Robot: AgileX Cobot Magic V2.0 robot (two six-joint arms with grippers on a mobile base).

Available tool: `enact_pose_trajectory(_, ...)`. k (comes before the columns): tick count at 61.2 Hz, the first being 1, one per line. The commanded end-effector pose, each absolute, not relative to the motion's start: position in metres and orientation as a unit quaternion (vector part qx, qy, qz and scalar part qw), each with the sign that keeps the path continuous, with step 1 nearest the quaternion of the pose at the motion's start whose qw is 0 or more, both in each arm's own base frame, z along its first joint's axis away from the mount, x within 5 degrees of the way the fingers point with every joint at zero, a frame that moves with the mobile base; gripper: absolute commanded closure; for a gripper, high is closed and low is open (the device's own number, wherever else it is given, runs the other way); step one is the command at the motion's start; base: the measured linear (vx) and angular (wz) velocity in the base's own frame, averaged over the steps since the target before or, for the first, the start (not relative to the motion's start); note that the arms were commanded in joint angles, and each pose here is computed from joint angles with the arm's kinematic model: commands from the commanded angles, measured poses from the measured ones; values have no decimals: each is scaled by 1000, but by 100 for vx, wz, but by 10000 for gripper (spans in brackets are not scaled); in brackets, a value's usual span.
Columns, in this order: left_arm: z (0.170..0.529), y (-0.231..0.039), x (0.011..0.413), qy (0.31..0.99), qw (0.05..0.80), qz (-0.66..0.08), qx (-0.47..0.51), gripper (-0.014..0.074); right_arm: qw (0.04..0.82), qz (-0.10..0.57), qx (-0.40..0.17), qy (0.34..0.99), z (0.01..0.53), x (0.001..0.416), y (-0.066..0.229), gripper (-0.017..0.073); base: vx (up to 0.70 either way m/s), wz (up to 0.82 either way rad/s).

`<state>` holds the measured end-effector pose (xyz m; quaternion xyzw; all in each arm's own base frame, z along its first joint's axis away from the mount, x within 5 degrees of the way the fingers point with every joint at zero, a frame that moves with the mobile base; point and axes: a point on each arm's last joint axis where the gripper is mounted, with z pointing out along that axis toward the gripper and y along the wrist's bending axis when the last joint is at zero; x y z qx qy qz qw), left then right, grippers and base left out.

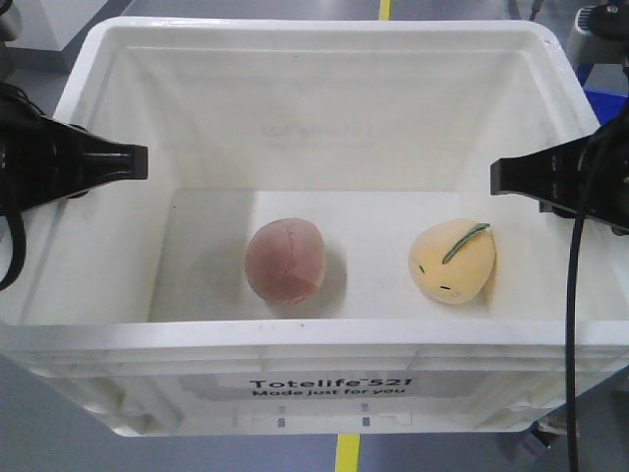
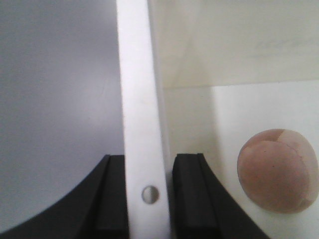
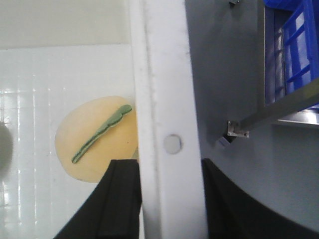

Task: Place moving items into box and shelve
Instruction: 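Hold the lifted tote with both grippers while the base drives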

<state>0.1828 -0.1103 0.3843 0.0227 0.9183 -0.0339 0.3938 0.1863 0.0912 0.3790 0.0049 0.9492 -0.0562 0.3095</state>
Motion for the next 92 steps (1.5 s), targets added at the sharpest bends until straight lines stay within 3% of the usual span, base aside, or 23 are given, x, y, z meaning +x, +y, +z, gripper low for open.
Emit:
enact_pose_trajectory(1,414,-110,181,875,477,-72,42,443,380,-55,5,923,401,188,85,407,45,-10)
enact_pose_trajectory(92,414,-110,181,875,477,-72,42,443,380,-56,5,923,401,188,85,407,44,-9)
